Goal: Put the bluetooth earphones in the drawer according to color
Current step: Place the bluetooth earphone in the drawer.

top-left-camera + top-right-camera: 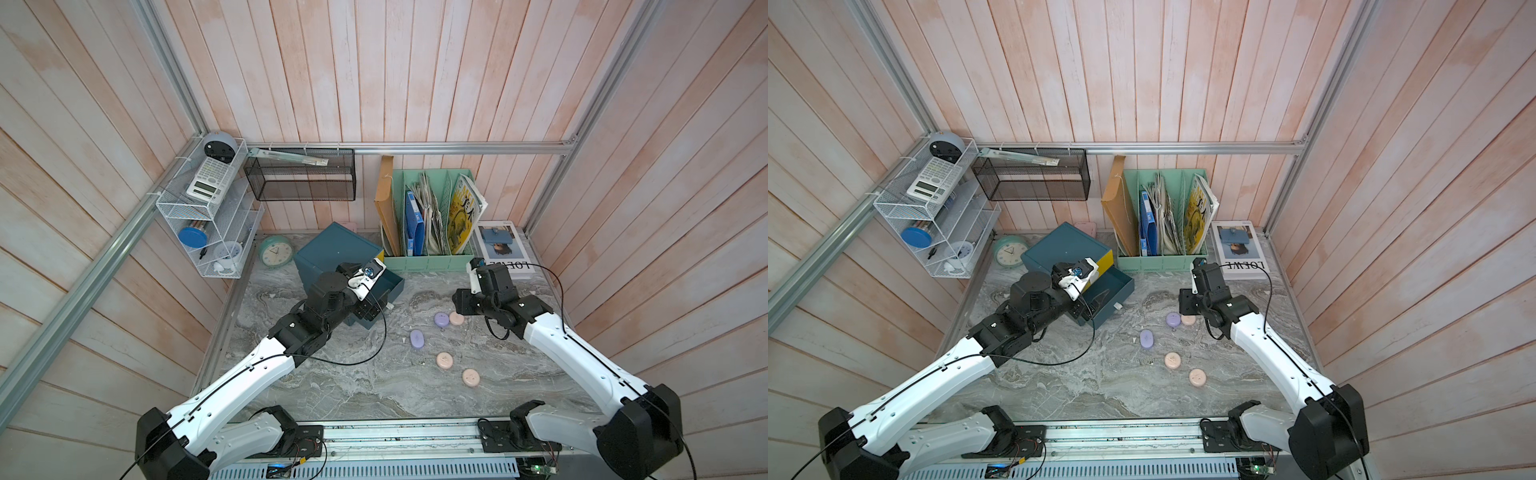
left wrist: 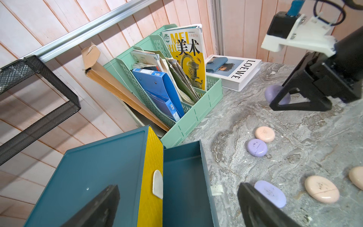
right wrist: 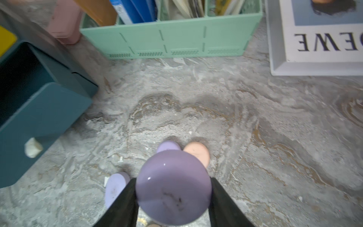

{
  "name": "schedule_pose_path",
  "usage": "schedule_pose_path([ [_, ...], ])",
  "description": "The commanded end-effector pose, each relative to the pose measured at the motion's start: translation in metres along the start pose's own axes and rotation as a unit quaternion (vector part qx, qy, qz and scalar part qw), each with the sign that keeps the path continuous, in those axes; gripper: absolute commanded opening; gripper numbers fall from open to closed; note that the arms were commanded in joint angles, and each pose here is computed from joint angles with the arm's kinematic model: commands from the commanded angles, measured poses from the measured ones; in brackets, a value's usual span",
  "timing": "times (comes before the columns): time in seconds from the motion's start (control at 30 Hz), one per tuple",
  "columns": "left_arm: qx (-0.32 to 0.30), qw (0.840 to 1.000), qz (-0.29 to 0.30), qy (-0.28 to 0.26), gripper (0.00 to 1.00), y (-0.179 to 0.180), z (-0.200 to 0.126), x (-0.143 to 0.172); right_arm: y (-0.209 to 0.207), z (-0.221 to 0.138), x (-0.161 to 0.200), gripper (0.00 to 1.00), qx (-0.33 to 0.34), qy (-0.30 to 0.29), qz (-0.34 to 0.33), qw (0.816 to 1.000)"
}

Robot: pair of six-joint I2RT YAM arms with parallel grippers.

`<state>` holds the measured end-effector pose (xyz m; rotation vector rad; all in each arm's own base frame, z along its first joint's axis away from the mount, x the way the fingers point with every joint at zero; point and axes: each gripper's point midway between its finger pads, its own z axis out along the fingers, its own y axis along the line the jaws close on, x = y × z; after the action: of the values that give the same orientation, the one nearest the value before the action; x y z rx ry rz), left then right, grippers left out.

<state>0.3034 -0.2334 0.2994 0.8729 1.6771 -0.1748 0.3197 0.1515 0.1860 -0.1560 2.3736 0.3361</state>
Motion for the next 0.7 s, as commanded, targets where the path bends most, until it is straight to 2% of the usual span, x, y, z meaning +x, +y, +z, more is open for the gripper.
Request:
schedule_pose_path([
  [0.0,-0.003,1.0,-0.014,-0.002,1.0,0.006,0.0,-0.006,0.045,-0.011,-0.036,0.0,-0.076,-0.055,-0.039,0.995],
  [0.23,-0.029,0.999,-0.021,0.006,1.0,0.027,-0.004,-0.001,0.11,-0.009,-0.053,0.0,-0.17,-0.097,-0.075,0.978],
  [0.47,-0.043,0.997,-0.064,-0.001,1.0,0.054,-0.008,-0.002,0.159,0.002,-0.057,0.0,-0.22,-0.079,-0.108,0.966],
  [0.67,-0.051,0.996,-0.067,0.001,1.0,0.063,-0.011,0.002,0.187,0.009,-0.059,0.0,-0.257,-0.063,-0.114,0.958],
])
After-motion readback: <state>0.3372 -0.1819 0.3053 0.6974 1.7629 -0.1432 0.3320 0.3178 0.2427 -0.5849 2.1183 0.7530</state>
